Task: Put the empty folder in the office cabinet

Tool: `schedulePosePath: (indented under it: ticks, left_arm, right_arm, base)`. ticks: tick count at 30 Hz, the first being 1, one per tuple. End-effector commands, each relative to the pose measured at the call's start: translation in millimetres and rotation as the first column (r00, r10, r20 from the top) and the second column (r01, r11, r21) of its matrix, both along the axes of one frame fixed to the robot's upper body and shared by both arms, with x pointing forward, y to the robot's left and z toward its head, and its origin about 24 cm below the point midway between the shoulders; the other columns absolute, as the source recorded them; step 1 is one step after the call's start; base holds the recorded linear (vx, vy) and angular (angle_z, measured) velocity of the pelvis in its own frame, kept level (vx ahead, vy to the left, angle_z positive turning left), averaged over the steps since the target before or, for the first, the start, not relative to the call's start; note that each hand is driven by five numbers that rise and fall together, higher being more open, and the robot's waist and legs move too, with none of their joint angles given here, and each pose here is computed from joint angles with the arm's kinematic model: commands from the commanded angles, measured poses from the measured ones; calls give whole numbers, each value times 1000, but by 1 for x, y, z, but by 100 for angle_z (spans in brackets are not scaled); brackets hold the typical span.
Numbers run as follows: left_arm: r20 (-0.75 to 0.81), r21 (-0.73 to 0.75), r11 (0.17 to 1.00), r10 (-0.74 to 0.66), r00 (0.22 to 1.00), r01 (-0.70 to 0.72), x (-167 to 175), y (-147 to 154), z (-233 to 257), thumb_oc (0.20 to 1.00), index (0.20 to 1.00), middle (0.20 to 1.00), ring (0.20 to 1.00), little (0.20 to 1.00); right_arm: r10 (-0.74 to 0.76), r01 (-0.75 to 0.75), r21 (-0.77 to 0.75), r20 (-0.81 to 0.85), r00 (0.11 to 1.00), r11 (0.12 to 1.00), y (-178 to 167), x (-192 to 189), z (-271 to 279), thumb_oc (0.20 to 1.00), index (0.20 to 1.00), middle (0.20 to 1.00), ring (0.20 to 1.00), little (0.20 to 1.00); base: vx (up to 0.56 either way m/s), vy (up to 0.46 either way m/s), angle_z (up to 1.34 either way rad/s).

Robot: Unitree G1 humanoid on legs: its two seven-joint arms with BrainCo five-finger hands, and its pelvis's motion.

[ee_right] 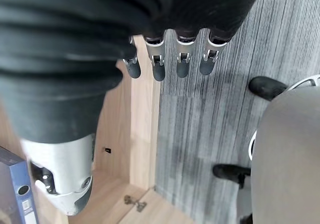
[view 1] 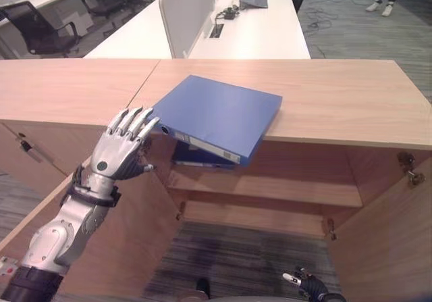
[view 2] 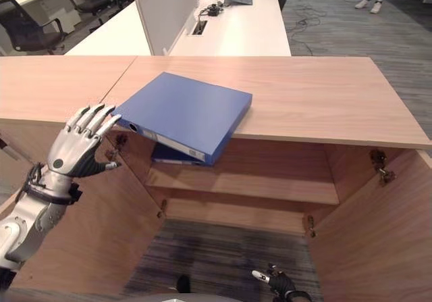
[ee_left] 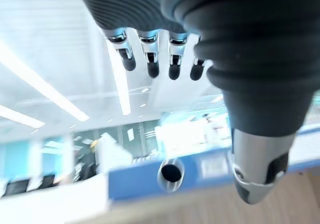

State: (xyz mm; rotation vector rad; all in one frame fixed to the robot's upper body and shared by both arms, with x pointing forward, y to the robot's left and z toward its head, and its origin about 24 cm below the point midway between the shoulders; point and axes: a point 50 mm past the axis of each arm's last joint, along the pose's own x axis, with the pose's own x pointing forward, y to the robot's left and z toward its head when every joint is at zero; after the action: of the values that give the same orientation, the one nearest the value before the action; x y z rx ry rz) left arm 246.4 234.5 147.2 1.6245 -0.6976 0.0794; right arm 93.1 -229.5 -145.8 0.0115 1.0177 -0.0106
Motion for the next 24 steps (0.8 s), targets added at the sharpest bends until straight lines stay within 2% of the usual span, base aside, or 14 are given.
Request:
schedulePosePath:
  ticks: [1,14,24]
  left_arm:
    - [95,95,994,-62,994,53,13,-9,29,1000,1000,1000,1000,1000]
    - [11,-23,997,-73,997,74,40,-28,12,1000,1000,1000,1000,1000]
    - [-40,-83,996,-33,999,30,46,-25,0,1000,1000,1000,1000,1000]
  right_arm:
    - [84,-85,4,139,987,996,9,37,13,1000,1000,1000,1000,1000]
    - [39,-38,-6,124,992,999,5,29,12,1000,1000,1000,1000,1000]
    - [-24,25,-13,64,998,1000,-2,14,5,1000,1000,1000,1000,1000]
  base:
    - [12,19,-4]
    - [7,15,-7]
    - [5,6,-6]
